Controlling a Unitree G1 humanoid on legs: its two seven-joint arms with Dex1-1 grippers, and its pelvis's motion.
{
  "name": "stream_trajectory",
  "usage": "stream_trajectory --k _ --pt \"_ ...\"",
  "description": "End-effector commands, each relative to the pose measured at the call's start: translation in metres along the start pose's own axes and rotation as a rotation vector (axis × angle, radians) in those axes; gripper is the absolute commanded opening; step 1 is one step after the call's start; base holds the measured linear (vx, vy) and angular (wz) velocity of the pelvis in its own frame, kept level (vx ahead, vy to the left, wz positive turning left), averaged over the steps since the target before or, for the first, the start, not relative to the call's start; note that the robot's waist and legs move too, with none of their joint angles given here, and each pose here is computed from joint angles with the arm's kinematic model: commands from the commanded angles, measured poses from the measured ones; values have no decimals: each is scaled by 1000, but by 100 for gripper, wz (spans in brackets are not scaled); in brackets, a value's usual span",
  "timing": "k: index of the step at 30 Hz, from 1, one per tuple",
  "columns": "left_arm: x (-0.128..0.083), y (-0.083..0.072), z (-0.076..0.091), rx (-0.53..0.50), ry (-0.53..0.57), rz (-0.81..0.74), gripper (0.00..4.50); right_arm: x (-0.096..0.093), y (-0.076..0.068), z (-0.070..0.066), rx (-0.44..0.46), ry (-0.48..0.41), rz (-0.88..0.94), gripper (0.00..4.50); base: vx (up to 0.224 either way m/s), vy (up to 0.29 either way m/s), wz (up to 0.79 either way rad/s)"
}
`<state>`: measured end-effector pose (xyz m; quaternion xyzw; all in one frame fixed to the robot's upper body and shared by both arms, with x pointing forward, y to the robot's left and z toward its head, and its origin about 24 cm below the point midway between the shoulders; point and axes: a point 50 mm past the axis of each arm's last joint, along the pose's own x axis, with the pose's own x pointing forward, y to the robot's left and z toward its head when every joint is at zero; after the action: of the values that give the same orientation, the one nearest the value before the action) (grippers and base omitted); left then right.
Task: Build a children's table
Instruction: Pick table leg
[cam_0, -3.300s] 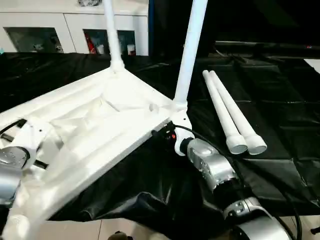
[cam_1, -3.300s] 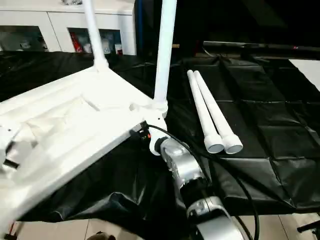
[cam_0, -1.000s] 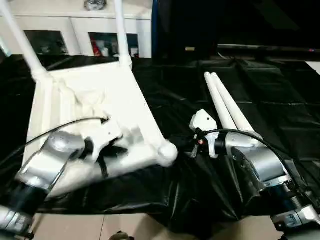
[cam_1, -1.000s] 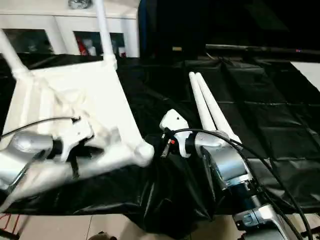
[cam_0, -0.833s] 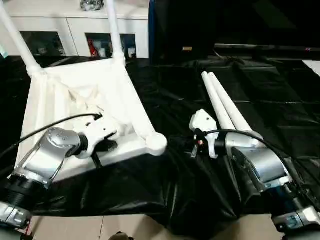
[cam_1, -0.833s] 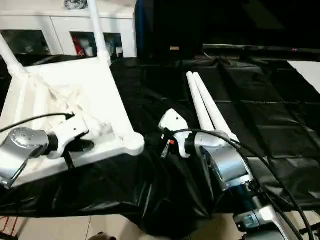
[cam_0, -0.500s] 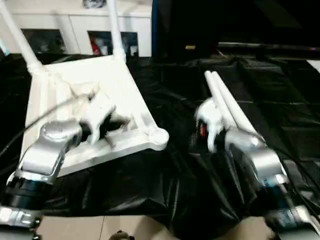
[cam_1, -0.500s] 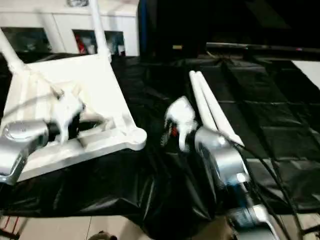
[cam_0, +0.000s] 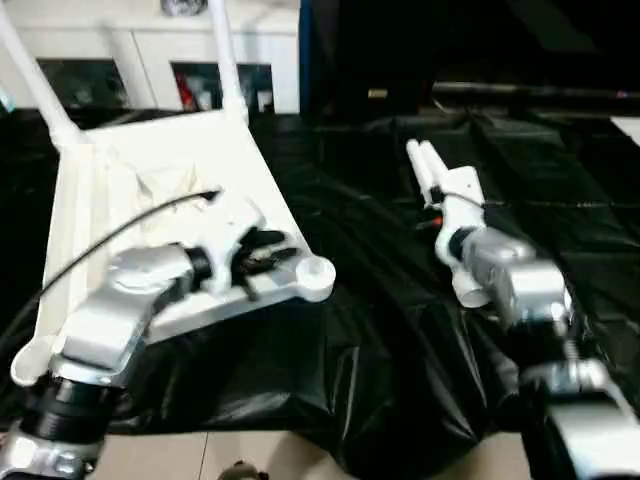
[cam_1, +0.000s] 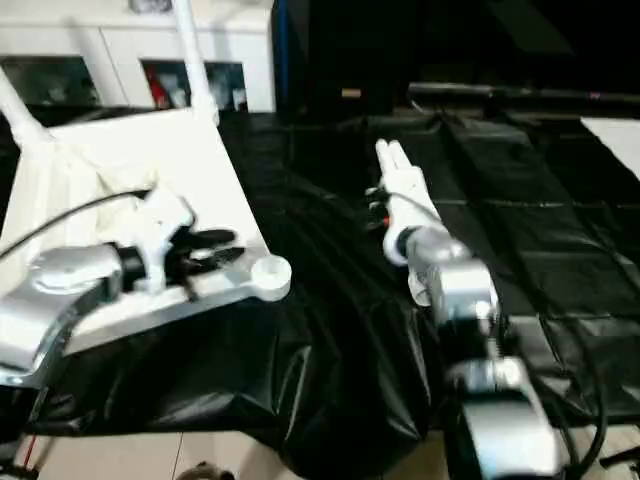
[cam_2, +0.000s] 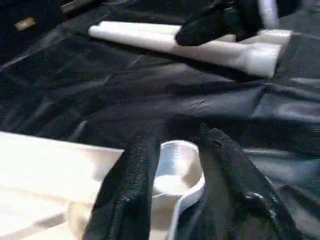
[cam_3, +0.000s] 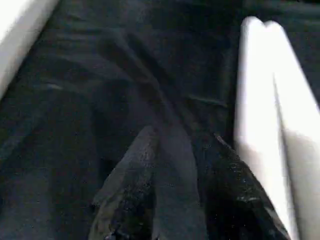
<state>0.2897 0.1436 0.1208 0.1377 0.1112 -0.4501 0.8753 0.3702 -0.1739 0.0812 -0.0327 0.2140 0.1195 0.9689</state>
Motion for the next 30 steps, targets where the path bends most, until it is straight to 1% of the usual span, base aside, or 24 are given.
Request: stream_trajectory --k 1,3,6,7,9,10,11,14,15,16,17,18,19,20,21,22,26,27,29,30 --pt "3 -7 7 16 -6 -45 204 2 -11 2 22 41 -67 173 0 0 0" --pt "3 -8 7 16 -3 -55 221 3 -12 4 26 43 -75 196 0 0 0" --pt "3 -11 7 17 2 -70 249 4 -15 7 25 56 -104 217 0 0 0" --pt "4 -11 8 16 3 -74 249 5 -17 8 29 60 -115 217 0 0 0" --pt "4 -12 8 16 4 -77 264 5 -18 8 31 62 -121 240 0 0 0" --pt "5 -12 8 16 6 -81 279 5 -20 8 32 63 -126 251 0 0 0" --pt "5 -12 8 16 8 -83 292 6 -23 9 27 62 -152 262 0 0 0" --pt "7 -14 8 24 17 -95 301 6 -32 10 45 30 -205 274 0 0 0" --pt "7 -14 8 29 21 -98 312 6 -34 10 58 40 -217 288 0 0 0" --pt "7 -14 9 31 22 -98 322 6 -36 8 34 69 -234 290 0 0 0" --pt "8 -14 9 31 22 -98 322 6 -36 8 28 76 -239 290 0 0 0" --pt "8 -13 9 32 22 -98 331 6 -37 6 2 114 -260 290 0 0 0" --pt "8 -13 9 34 22 -98 342 5 -38 2 -38 201 -303 290 0 0 0" --pt "8 -13 9 34 22 -98 342 5 -38 2 -38 201 -303 290 0 0 0" --pt "9 -14 9 38 23 -98 342 8 -27 3 26 212 -157 290 0 0 0" --pt "9 -14 9 39 23 -98 364 9 -23 4 43 200 -107 290 0 0 0" --pt "10 -14 9 46 24 -95 380 10 -23 5 47 207 -113 290 0 0 0" --pt "10 -15 9 48 25 -94 406 12 -21 7 42 200 -102 290 0 0 0" --pt "9 -15 9 48 26 -93 417 12 -20 8 38 198 -91 290 0 0 0" --pt "9 -15 8 48 27 -93 421 12 -18 8 34 218 -80 290 0 0 0"
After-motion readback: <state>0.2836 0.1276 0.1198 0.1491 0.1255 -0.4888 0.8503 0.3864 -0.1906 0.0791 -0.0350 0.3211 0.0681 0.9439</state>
